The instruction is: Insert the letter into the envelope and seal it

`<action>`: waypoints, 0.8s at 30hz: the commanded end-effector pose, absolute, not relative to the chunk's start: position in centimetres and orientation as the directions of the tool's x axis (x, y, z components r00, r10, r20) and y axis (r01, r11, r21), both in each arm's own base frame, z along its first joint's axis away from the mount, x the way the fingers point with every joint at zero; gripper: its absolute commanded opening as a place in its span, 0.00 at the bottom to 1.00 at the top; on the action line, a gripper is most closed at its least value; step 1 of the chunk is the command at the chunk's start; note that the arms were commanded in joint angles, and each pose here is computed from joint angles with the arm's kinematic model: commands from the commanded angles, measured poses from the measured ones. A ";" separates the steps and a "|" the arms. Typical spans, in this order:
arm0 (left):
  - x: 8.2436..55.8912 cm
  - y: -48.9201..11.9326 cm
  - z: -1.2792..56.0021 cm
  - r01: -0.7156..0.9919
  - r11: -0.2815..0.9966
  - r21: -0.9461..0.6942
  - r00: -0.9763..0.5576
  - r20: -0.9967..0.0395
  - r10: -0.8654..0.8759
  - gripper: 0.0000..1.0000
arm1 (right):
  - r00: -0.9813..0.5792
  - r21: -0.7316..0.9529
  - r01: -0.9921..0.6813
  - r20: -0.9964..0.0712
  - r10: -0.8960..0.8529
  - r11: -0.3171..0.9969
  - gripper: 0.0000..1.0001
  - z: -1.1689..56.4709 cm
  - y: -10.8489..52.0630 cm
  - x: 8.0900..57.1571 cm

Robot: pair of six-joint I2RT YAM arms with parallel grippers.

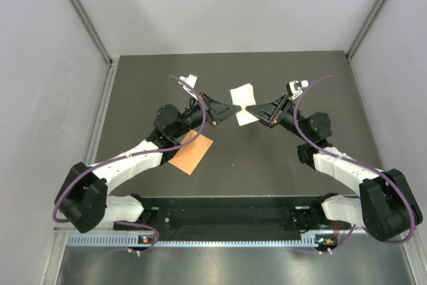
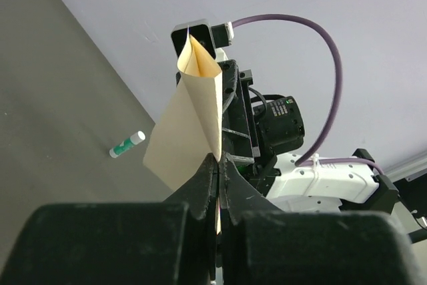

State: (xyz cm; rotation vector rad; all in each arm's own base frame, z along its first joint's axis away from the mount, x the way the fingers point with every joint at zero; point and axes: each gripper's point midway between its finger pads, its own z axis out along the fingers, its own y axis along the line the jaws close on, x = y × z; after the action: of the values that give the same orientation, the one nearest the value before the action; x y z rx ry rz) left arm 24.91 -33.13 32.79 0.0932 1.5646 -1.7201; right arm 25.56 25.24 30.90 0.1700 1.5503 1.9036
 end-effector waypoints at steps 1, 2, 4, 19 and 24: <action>24.0 -32.3 35.0 0.648 0.059 -0.759 -0.629 -0.577 -0.522 0.00 | -0.762 0.877 -0.479 -0.395 0.513 -0.036 0.30 32.1 26.0 24.5; 24.0 -32.3 35.0 0.648 0.070 -0.758 -0.625 -0.582 -0.520 0.00 | -0.738 0.850 -0.527 -0.461 0.493 0.004 0.47 32.1 26.1 24.2; 23.9 -31.8 34.8 0.643 0.106 -0.758 -0.617 -0.595 -0.514 0.00 | -0.719 0.833 -0.539 -0.531 0.448 0.121 0.59 30.5 26.2 24.5; 20.1 -31.7 36.2 0.653 -0.004 -0.758 -0.692 -0.594 -0.410 0.00 | -0.619 0.674 -0.718 -0.732 0.284 0.172 0.88 33.2 26.1 22.1; 21.1 -31.6 34.5 0.621 0.087 -0.779 -0.692 -0.597 -0.407 0.00 | -0.584 0.647 -0.753 -0.741 0.331 0.120 0.48 34.9 26.0 21.4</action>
State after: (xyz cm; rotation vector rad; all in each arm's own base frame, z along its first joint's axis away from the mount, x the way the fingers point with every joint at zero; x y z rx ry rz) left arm 20.99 -31.64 34.55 0.2142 1.5761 -1.7436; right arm 23.00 25.89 30.99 -0.3342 1.7138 1.5589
